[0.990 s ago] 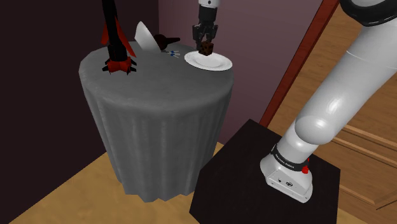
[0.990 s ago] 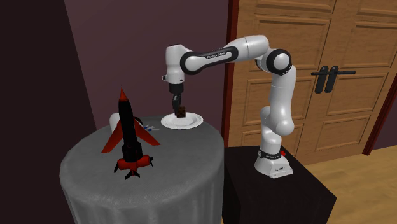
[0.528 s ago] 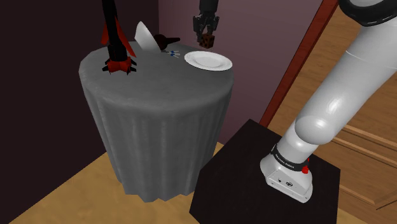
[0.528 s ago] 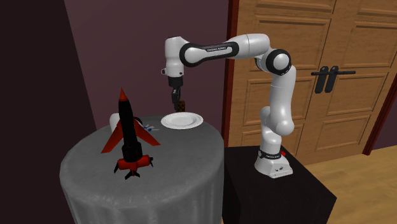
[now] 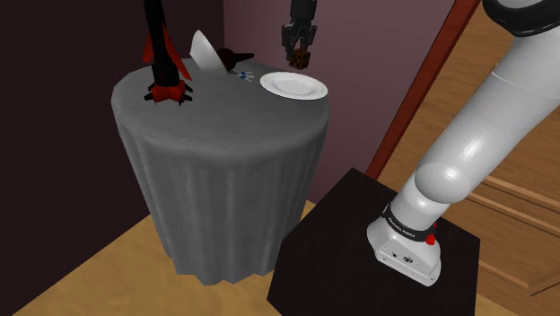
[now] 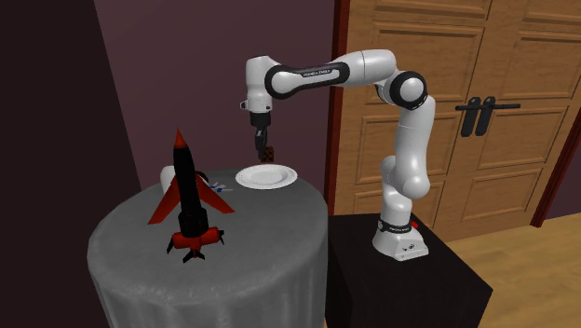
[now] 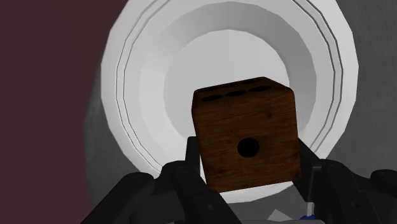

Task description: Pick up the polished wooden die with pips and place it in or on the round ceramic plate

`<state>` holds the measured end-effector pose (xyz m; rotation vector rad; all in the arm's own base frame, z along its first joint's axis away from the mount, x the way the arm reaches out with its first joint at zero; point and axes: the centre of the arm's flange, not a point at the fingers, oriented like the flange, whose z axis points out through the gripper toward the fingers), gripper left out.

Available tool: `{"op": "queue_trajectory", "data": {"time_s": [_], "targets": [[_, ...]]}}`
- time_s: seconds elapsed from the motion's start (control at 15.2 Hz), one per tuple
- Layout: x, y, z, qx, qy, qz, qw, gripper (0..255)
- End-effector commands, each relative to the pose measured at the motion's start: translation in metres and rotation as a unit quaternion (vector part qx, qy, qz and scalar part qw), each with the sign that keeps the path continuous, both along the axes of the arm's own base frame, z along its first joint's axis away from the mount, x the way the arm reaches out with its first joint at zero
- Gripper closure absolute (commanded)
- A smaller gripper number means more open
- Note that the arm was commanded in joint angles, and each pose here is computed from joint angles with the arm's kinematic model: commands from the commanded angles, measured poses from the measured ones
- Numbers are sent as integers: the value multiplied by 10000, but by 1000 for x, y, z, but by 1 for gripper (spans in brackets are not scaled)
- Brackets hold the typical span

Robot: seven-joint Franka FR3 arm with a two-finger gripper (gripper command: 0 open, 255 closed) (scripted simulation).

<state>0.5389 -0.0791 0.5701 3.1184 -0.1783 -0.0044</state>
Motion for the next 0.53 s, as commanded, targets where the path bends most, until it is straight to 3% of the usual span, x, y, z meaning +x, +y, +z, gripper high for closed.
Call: {"op": "queue_trajectory", "data": {"time_s": [0.0,0.46], "targets": [[0,0,-10,-1,-2,1,10000,255],[0,0,-47,-1,-2,1,10000,255]]}}
